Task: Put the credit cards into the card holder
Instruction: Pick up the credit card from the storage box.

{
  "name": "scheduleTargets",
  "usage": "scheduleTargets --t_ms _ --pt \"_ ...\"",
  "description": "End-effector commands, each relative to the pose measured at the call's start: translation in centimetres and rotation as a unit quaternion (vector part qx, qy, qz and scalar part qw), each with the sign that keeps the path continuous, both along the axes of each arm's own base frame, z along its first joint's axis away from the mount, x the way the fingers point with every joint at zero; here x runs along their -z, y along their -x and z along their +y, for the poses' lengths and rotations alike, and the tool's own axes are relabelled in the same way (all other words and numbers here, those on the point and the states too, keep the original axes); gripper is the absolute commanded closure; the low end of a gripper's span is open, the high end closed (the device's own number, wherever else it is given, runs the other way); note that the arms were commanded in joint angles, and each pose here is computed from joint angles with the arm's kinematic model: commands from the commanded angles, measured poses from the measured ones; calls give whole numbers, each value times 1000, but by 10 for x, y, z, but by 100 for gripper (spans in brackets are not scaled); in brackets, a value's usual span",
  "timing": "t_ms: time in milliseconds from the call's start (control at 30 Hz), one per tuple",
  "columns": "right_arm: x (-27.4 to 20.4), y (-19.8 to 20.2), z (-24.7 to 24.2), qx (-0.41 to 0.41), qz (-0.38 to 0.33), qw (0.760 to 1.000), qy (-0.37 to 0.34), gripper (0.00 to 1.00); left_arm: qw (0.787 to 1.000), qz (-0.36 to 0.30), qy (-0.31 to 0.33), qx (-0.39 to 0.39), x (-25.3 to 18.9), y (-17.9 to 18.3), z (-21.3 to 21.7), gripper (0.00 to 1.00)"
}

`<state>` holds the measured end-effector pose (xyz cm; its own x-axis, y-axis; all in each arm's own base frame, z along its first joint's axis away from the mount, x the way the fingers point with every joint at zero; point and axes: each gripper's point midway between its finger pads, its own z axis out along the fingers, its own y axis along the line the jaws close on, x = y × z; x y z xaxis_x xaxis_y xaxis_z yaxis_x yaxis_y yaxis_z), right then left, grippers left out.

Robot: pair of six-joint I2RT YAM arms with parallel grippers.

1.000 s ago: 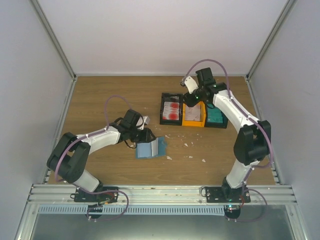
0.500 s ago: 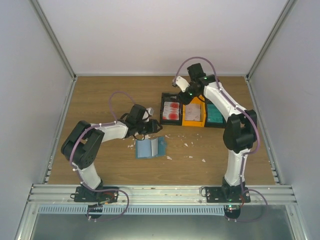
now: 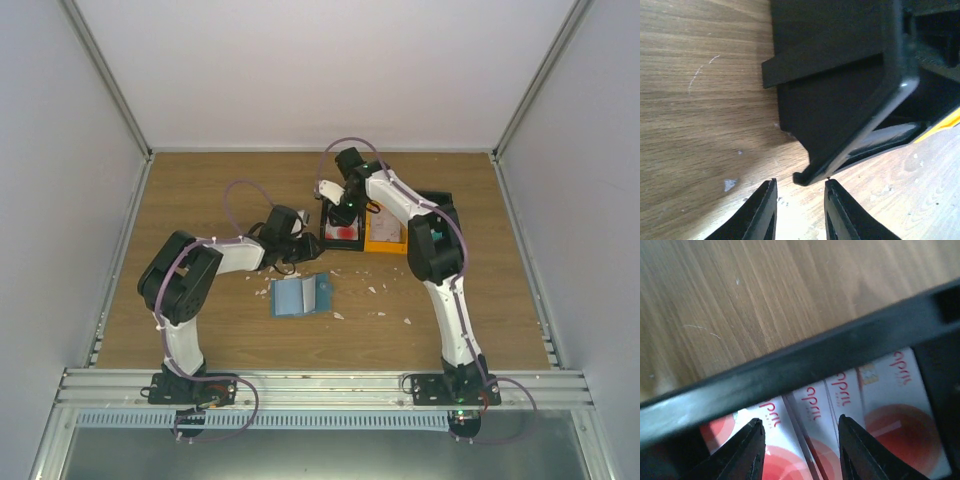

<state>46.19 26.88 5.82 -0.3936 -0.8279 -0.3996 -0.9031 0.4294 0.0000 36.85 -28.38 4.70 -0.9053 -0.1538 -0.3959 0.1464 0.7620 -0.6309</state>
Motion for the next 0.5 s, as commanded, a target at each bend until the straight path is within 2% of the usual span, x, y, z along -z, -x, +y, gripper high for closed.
scheduleTargets --t_ms 0,233,467 --pt "10 1 2 -21 -1 999 35 58 1000 -12 -5 -18 -1 -14 -1 72" --pt "35 15 0 -36 30 996 69 61 1000 -2 -11 -28 4 -17 1 80" --pt "19 29 5 -37 58 997 37 69 999 4 -20 -41 7 -20 5 83"
